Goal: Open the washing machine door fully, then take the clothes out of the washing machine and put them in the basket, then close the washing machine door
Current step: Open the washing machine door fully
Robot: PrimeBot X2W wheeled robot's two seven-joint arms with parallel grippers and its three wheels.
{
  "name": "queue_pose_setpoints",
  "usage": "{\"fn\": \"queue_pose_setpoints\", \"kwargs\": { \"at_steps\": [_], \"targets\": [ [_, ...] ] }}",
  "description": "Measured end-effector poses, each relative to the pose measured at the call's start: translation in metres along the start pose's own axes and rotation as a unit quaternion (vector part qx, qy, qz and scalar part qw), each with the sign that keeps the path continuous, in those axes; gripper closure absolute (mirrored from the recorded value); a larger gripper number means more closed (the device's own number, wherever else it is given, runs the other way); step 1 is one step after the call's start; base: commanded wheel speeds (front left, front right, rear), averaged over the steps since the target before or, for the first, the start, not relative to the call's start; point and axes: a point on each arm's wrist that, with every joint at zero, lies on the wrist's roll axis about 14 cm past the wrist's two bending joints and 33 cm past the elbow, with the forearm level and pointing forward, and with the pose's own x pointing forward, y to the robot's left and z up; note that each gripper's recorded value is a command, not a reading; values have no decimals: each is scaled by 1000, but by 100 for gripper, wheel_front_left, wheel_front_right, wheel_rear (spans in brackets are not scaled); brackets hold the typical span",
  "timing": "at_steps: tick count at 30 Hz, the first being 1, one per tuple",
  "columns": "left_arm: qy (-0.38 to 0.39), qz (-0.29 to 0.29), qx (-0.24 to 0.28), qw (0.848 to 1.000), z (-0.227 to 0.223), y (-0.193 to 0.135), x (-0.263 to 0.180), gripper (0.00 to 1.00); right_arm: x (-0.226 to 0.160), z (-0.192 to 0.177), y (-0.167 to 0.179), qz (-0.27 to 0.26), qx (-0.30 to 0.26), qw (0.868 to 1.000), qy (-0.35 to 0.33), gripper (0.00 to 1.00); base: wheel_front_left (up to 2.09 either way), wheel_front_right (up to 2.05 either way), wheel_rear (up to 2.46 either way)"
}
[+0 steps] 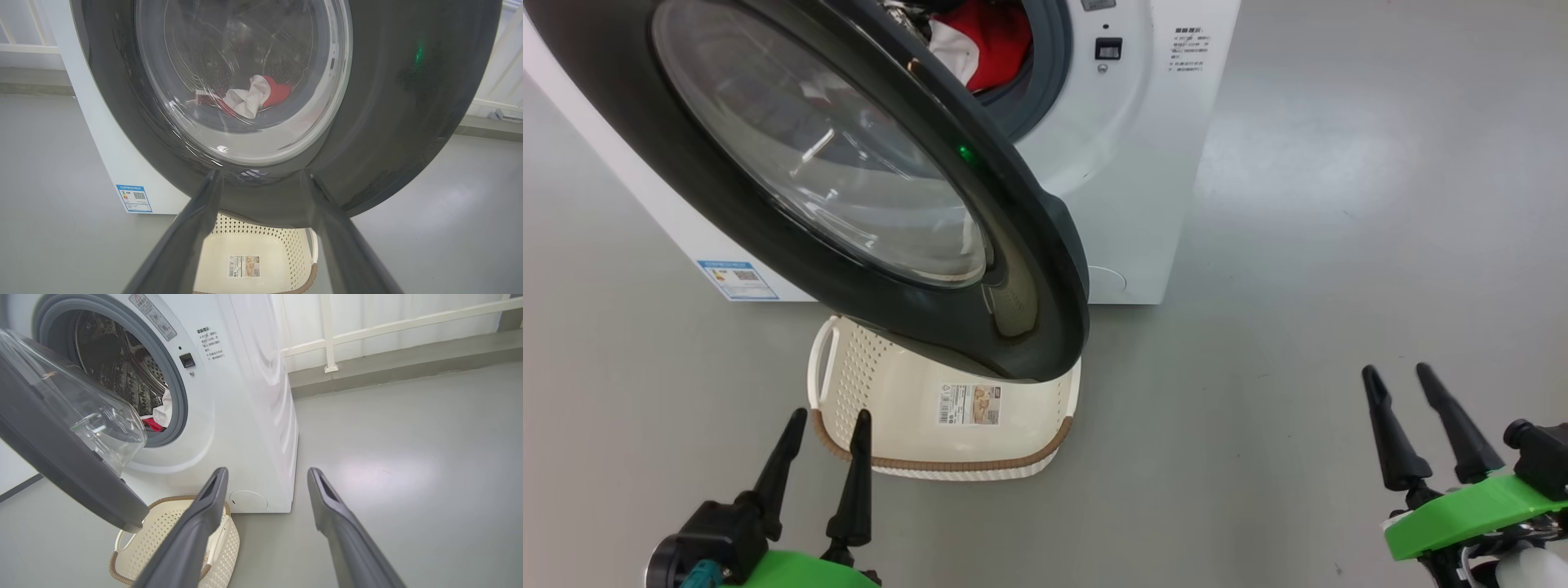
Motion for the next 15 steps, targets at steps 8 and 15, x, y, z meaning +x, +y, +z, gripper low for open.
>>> {"fn": "queue_pose_setpoints", "kwargs": {
  "at_steps": [8, 15],
  "targets": [
    [2, 3, 0, 1000, -1, 2, 0, 0, -2, 26, 1, -18, -32, 998, -54, 0, 0, 0, 0],
    [4, 5, 1, 1000, -2, 4, -1, 0, -5, 21, -2, -29, -39, 997, -52, 0, 0, 0, 0]
  ]
}}
